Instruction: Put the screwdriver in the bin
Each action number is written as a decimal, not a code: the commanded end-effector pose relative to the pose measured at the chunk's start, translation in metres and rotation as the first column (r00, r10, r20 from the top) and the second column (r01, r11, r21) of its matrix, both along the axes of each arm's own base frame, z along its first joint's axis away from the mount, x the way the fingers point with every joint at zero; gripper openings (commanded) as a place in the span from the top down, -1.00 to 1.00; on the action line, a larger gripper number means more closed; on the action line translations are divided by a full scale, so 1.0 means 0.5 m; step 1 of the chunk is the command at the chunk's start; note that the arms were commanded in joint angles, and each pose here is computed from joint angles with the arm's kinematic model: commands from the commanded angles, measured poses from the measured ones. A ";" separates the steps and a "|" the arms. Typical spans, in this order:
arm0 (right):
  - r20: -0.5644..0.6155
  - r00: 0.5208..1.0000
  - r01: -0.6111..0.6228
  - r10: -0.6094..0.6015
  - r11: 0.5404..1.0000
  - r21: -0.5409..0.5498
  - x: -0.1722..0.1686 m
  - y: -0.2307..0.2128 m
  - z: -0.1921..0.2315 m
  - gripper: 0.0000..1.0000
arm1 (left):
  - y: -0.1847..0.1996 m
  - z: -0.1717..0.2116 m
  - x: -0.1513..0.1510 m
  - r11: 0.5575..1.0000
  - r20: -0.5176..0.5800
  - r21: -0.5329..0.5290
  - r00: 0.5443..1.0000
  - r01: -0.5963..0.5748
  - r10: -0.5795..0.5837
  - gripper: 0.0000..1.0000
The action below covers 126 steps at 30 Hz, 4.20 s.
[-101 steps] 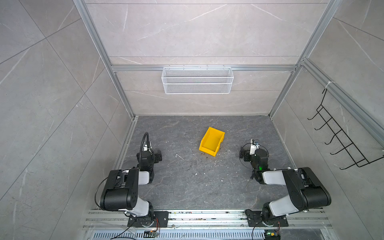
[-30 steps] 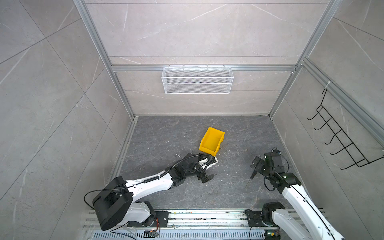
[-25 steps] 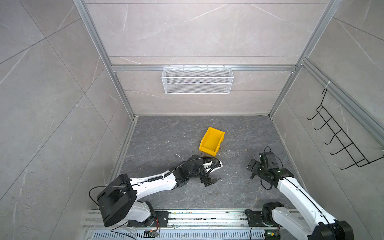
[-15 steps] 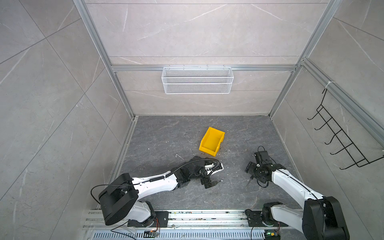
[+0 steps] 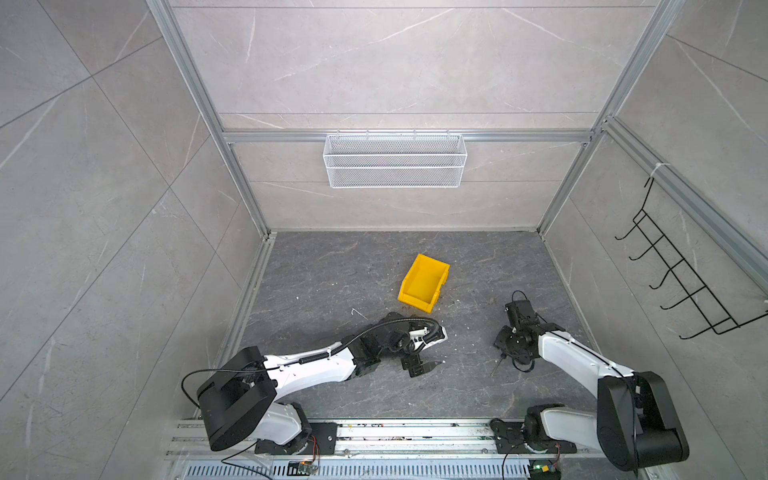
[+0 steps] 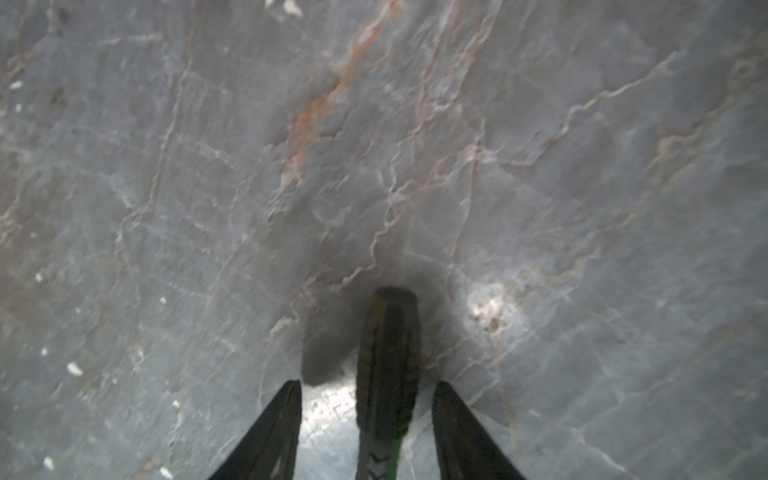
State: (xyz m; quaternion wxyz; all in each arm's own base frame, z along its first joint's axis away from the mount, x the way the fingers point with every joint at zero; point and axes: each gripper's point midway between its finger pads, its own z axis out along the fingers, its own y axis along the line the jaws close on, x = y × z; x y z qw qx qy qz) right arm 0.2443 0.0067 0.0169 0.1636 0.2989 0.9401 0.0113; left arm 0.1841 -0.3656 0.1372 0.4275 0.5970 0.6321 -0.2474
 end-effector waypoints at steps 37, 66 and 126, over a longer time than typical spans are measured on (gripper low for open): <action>0.222 0.973 -0.076 0.067 0.997 0.029 0.111 0.054 0.184 1.00 | 0.096 0.051 0.074 0.978 -0.014 -0.109 0.984 -0.178 0.178 -1.00; 0.452 0.856 -0.261 0.251 0.964 -0.042 0.433 0.432 0.293 1.00 | 0.268 0.025 0.121 0.883 -0.104 -0.182 0.902 -0.432 0.420 -1.00; 0.688 0.635 -0.384 0.352 0.916 -0.114 0.398 0.371 0.387 -0.97 | 0.339 0.045 0.209 0.778 -0.121 -0.196 0.802 -0.596 0.584 -1.00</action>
